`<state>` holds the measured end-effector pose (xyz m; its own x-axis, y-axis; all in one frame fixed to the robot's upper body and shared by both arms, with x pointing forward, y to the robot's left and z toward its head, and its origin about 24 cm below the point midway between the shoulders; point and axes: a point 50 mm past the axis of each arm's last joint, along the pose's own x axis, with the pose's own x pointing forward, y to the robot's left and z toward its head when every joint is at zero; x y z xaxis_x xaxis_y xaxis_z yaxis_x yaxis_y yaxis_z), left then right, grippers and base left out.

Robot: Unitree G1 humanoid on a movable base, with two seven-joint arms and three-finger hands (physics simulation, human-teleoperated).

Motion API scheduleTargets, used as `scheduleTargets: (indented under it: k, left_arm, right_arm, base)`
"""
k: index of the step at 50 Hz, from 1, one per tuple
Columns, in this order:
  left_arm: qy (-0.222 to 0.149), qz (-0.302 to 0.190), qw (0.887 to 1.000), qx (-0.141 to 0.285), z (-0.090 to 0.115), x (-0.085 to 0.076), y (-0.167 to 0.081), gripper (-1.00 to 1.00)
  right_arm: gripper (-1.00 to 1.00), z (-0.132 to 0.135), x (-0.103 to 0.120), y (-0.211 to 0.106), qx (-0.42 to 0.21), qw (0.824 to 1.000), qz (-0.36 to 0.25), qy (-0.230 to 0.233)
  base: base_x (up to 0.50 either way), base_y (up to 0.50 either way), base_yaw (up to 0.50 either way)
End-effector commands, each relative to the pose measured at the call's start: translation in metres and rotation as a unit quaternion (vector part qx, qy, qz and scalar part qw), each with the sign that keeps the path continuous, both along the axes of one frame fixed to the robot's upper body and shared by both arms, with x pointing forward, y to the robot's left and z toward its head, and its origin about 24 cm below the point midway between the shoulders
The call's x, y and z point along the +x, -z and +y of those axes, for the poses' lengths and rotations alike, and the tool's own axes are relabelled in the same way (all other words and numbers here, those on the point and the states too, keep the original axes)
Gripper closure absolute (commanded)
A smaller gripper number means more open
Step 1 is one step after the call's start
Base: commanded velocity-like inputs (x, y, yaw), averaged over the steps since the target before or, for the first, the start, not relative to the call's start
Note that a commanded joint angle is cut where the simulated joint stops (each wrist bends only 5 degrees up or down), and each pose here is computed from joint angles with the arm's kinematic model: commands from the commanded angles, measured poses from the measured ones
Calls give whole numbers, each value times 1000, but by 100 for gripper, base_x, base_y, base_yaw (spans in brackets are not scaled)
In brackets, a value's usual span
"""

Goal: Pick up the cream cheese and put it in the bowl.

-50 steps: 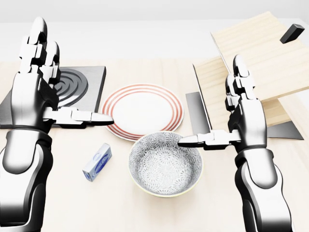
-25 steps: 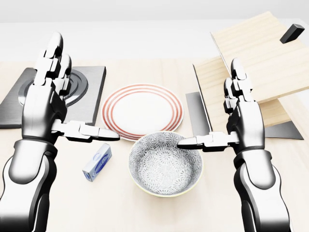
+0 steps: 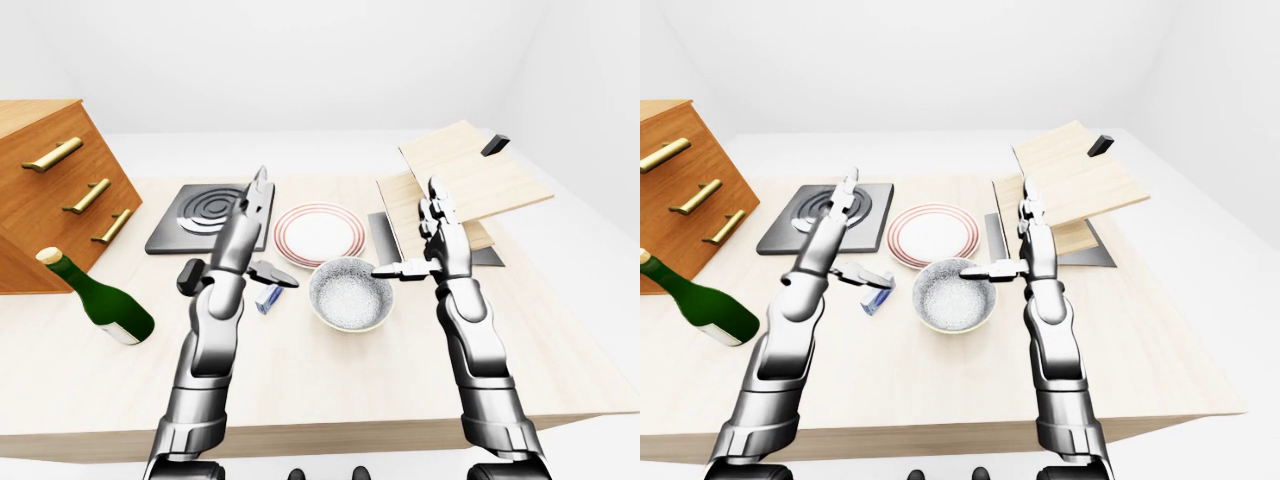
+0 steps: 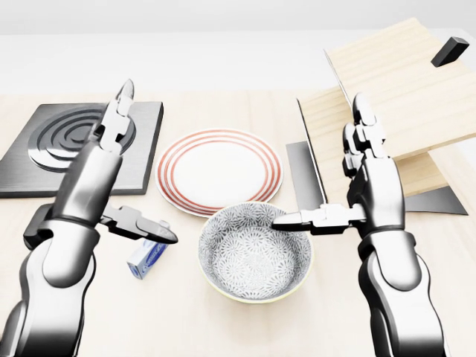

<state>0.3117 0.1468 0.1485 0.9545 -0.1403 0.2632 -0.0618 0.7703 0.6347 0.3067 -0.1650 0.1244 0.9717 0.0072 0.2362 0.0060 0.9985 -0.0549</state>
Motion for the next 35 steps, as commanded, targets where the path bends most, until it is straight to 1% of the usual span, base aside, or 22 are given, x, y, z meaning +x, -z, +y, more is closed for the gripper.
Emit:
scheduleTargets:
  k: [1, 3, 4, 6, 7, 11, 13, 15, 18, 21, 24, 31, 35]
  left_arm:
    - [-35, -1, 989, 144, -3, 4, -1, -100]
    - [-35, 6, 986, 160, -4, 4, 0, -100]
    - [-32, 15, 982, 183, -7, 4, 4, -100]
    - [-31, 23, 981, 188, -9, 4, 8, -100]
    - [-33, 28, 979, 201, -10, 4, 11, -100]
    - [-49, 36, 971, 231, -10, 8, 18, -100]
    - [-50, 47, 968, 242, -12, 10, 25, -100]
    - [-52, 51, 969, 235, -12, 11, 28, -100]
    - [-56, 66, 968, 234, -12, 15, 38, -100]
    - [-56, 70, 967, 240, -12, 15, 42, -100]
    - [-60, 75, 967, 236, -12, 17, 47, -100]
    - [-66, 92, 961, 250, -10, 21, 60, -100]
    - [-63, 104, 959, 257, -12, 21, 68, -100]
  right_arm:
    - [-100, 0, 1, 3, 1, 1000, 6, 0]
    - [-100, 0, 1, 4, 1, 1000, 8, 0]
    - [-100, 0, 1, 3, 1, 1000, 7, 0]
    - [-100, 0, 0, 3, 1, 1000, 6, 0]
    - [-100, 0, 0, 3, 1, 1000, 6, 0]
    - [-100, 1, 0, 3, 1, 1000, 5, -1]
    - [-100, 1, 1, 4, 1, 1000, 9, -1]
    - [-100, 1, 1, 5, 1, 1000, 10, -1]
    - [-100, 1, 1, 7, 1, 1000, 15, -1]
    - [-100, 1, 1, 7, 1, 1000, 14, -1]
    - [-100, 0, 0, 5, 2, 1000, 10, 0]
    - [-100, 0, 1, 7, 2, 1000, 16, 0]
    - [-100, 0, 1, 6, 2, 1000, 13, 0]
  base:
    - [0, 0, 0]
    - [0, 0, 0]
    - [0, 0, 0]
    - [0, 0, 0]
    - [0, 0, 0]
    - [0, 0, 0]
    - [0, 0, 0]
    - [0, 0, 0]
    - [0, 0, 0]
    - [0, 0, 0]
    - [0, 0, 0]
    - [0, 0, 0]
    - [0, 0, 0]
